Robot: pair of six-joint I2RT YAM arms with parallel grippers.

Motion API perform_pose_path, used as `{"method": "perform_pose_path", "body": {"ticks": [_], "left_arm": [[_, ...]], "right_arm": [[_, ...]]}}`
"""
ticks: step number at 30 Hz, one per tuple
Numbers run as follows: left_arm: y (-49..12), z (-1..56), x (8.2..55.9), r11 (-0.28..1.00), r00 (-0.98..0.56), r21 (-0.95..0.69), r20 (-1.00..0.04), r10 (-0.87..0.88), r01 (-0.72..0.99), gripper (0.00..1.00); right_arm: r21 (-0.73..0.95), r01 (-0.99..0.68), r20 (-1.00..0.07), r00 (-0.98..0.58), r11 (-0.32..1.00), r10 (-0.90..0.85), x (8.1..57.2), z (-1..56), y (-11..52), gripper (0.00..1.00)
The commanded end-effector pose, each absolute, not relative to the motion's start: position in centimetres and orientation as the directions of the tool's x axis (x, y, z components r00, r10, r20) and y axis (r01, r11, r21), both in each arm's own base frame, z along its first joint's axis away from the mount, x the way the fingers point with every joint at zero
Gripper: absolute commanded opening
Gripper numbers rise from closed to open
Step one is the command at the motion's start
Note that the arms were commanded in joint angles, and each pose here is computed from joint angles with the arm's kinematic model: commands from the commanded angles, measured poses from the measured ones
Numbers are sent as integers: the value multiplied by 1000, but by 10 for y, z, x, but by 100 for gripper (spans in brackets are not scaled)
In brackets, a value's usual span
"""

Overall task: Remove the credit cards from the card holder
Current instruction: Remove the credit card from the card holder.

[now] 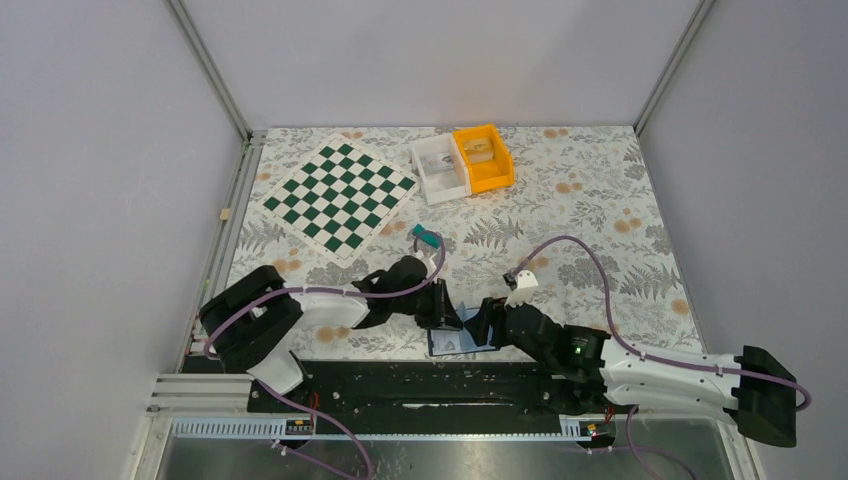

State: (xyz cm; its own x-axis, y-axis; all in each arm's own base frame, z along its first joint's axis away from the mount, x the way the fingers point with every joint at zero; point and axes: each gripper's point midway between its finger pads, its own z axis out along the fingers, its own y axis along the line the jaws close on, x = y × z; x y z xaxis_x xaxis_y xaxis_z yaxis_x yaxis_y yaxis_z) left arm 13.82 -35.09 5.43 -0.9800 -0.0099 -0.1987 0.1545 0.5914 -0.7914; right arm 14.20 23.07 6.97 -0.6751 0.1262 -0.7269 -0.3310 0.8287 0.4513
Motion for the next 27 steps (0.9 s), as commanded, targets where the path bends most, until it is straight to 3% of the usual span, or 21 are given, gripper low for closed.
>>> {"method": "perform_pose_path", "body": {"ticks": [1,8,13,25,27], "left_arm": [[-379,81,145,500,-971,-839,-240,14,215,16],[-388,79,148,496,-969,-839,-245,20,223,17],[-389,75,150,512,-970,-830,-243,30,224,17],[-316,103,204,627,-922,-761,-346,-175,167,18],[-303,103,205,651,-917,-742,-354,-183,157,20]], "right_arm": [[469,-296,-739,-647,832,187,147,95,221,64],[529,-379,-737,-649,759,189,137,120,234,43],[560,-413,-712,-683,719,163,129,121,250,35],[586,-374,-628,-770,719,111,123,80,280,32],[558,-363,-629,-772,746,95,126,71,279,38]]}}
